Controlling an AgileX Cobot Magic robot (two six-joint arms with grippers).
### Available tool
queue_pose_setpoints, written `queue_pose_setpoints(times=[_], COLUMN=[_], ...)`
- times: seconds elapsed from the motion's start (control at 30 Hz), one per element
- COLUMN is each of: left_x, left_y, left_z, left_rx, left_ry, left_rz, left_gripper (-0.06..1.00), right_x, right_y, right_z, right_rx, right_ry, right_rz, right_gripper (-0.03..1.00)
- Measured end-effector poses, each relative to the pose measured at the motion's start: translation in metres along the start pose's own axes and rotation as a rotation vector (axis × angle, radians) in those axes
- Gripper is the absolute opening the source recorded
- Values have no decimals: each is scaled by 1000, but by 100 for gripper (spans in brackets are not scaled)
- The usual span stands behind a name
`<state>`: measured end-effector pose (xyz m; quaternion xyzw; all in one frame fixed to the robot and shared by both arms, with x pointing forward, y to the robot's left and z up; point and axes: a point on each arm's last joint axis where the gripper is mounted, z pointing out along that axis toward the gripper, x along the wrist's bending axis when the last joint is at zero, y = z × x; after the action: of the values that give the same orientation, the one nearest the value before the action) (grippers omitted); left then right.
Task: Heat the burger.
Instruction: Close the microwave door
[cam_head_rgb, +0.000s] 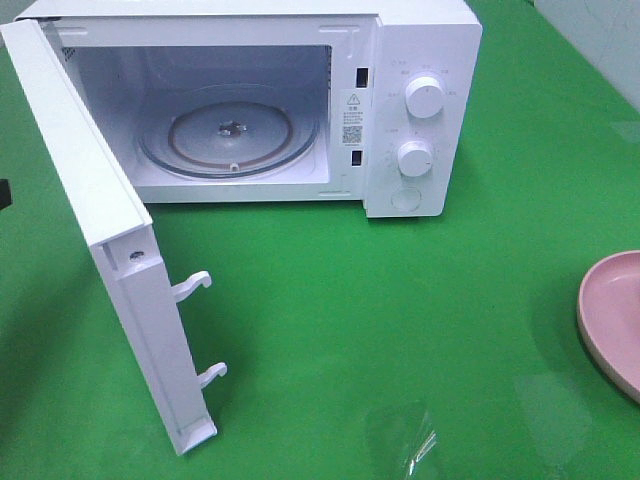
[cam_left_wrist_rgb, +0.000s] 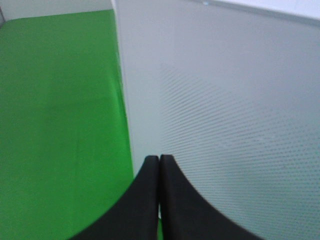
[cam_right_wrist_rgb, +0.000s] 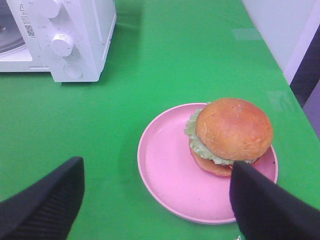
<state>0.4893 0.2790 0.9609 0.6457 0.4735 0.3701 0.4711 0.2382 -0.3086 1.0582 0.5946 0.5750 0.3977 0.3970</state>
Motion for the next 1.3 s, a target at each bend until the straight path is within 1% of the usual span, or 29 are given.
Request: queue_pose_setpoints(times=[0.07,0.1,0.13,0.33,0.37,0.4,0.43,0.47,0.5,0.67,0.7,0.77,0.8,0.83,0.87,0.9,0.93,1.03,1.1,1.2,1.3], left_x=[-11,-11,-16,-25,-31,-31,-39,-39,-46,-53,-59,-62,-68,-68,-74,-74,-80,-85,-96,-100,-111], left_y=[-1,-1,-3,-3,-1,-1,3,3,6,8,10,11,13,13,15,15,17,15,21,22,23], left_z=[15,15,22,36,42,42,48,48,53,61,66,69,74,74,80,80,86,89,100,103,111], left_rx=[11,11,20,35,32,32,19,19,1,-6,-12,-14,-19,-19,-27,-27,-34,-22,-30,-35,-31], left_ry=[-59,-59,-80,-95,-120,-120,-157,-157,-184,-209,-223,-227,-240,-240,-251,-251,-261,-270,-285,-289,-309], left_rz=[17,17,21,2,11,11,32,32,45,51,51,49,46,46,41,41,37,39,34,32,32], left_gripper=[0,0,0,0,0,0,0,0,0,0,0,0,0,0,0,0,0,0,0,0,0], right_x=[0,0,0,0,0,0,0,0,0,0,0,0,0,0,0,0,0,0,0,0,0], right_y=[0,0,0,0,0,0,0,0,0,0,0,0,0,0,0,0,0,0,0,0,0], right_z=[0,0,0,0,0,0,0,0,0,0,0,0,0,0,0,0,0,0,0,0,0], right_rx=[0,0,0,0,0,0,0,0,0,0,0,0,0,0,0,0,0,0,0,0,0], right_ry=[0,0,0,0,0,0,0,0,0,0,1,1,1,1,1,1,1,2,2,2,2], right_rz=[0,0,0,0,0,0,0,0,0,0,1,1,1,1,1,1,1,2,2,2,2], right_gripper=[76,76,76,76,76,76,76,76,76,76,76,76,76,76,76,76,76,76,76,76,76])
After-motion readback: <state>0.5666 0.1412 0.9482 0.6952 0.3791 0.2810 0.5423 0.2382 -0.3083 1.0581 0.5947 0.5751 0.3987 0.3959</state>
